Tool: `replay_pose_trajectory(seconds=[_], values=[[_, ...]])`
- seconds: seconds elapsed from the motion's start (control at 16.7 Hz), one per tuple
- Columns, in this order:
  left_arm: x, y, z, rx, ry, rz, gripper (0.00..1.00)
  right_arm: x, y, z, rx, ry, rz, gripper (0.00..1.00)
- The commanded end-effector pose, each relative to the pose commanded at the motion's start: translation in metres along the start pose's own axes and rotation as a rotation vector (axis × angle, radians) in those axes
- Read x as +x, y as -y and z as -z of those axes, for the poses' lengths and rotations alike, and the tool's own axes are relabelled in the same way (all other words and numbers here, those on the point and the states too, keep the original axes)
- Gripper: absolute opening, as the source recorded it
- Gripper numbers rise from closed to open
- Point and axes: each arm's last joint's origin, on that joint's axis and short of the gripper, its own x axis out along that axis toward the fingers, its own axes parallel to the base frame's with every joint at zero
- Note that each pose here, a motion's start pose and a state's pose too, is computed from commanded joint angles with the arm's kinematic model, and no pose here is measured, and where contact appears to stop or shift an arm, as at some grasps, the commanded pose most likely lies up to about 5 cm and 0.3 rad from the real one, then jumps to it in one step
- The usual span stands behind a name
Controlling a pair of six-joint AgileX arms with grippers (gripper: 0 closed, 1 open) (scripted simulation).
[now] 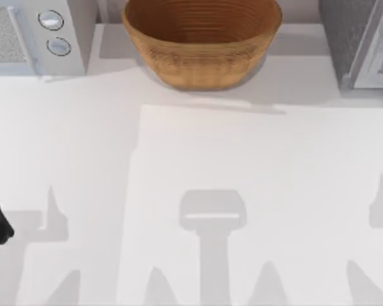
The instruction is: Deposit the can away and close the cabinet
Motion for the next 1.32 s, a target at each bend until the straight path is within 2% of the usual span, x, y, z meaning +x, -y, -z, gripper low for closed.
replay_pose_trajectory(seconds=[0.42, 0.66, 0.9, 1.08, 1.32], values=[[0.000, 0.000, 0.000, 0.000, 0.000, 0.000, 1.00, 0.040, 0.064, -0.017, -0.005, -0.016, -0.011, 1.00], [0.000, 0.000, 0.000, 0.000, 0.000, 0.000, 1.00, 0.051, 0.120, -0.003, 0.008, -0.039, -0.015, 1.00], [0.000, 0.000, 0.000, 0.000, 0.000, 0.000, 1.00, 0.044, 0.166, 0.018, 0.014, -0.047, -0.012, 1.00], [0.000, 0.000, 0.000, 0.000, 0.000, 0.000, 1.00, 0.037, 0.183, 0.026, 0.008, -0.045, -0.009, 1.00], [0.000, 0.000, 0.000, 0.000, 0.000, 0.000, 1.00, 0.037, 0.185, 0.027, 0.007, -0.044, -0.008, 1.00]])
